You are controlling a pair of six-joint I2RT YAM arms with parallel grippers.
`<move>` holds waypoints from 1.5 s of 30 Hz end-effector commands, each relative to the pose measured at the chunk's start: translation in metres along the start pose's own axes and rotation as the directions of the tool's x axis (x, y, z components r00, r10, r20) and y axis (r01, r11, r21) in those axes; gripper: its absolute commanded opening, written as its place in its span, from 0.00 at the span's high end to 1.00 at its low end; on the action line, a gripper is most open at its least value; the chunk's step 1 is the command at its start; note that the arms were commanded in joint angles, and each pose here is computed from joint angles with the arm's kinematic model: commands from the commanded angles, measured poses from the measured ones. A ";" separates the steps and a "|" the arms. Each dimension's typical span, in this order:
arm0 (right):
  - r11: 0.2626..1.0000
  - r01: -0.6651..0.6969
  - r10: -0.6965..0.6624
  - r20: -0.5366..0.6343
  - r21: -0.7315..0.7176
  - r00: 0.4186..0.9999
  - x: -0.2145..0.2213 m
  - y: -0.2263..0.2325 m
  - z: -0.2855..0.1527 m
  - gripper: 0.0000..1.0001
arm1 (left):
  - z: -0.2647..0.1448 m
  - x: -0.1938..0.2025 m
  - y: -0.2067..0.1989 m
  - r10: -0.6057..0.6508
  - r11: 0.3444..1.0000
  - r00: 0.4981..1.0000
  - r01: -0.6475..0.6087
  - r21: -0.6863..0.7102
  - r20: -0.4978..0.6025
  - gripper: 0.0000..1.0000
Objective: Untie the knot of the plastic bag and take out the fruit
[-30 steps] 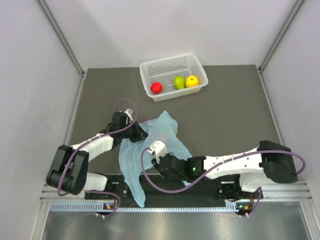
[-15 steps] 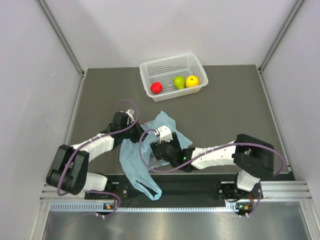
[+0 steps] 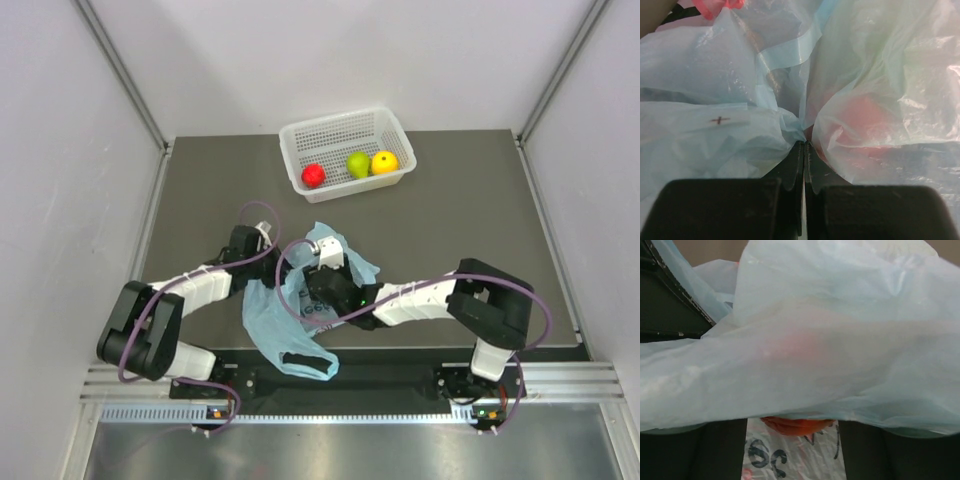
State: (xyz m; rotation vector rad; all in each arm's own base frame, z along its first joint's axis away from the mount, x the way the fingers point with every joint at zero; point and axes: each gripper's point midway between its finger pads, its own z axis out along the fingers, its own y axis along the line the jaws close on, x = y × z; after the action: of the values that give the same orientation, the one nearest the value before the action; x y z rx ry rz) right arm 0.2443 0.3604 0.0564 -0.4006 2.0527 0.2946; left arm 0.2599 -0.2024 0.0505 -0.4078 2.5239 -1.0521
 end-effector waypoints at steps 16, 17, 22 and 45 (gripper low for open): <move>0.497 -0.043 -0.338 -0.239 -0.867 0.910 0.041 0.060 -0.205 1.00 | 0.006 -0.022 -0.025 0.031 0.997 0.998 -0.035 0.063 0.055 1.00; 0.449 -0.026 -0.373 -0.214 -0.893 0.903 0.042 0.061 -0.216 1.00 | 0.007 -0.022 -0.025 0.030 0.997 0.998 -0.033 0.064 0.054 1.00; 0.182 0.017 -0.466 -0.071 -0.983 0.882 0.024 0.072 -0.275 1.00 | 0.008 -0.024 -0.027 0.027 0.997 0.998 -0.031 0.069 0.054 1.00; 0.997 0.033 -0.048 0.245 0.065 0.968 -0.317 -0.129 0.034 1.00 | 0.003 -0.024 -0.030 0.044 0.996 0.998 -0.048 0.073 0.055 1.00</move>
State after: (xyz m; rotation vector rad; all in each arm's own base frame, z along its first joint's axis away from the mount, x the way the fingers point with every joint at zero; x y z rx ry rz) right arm 0.4004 0.3537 0.2933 -0.7004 1.8200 0.5272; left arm 0.2722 -0.2078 0.0530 -0.4098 2.5061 -1.0632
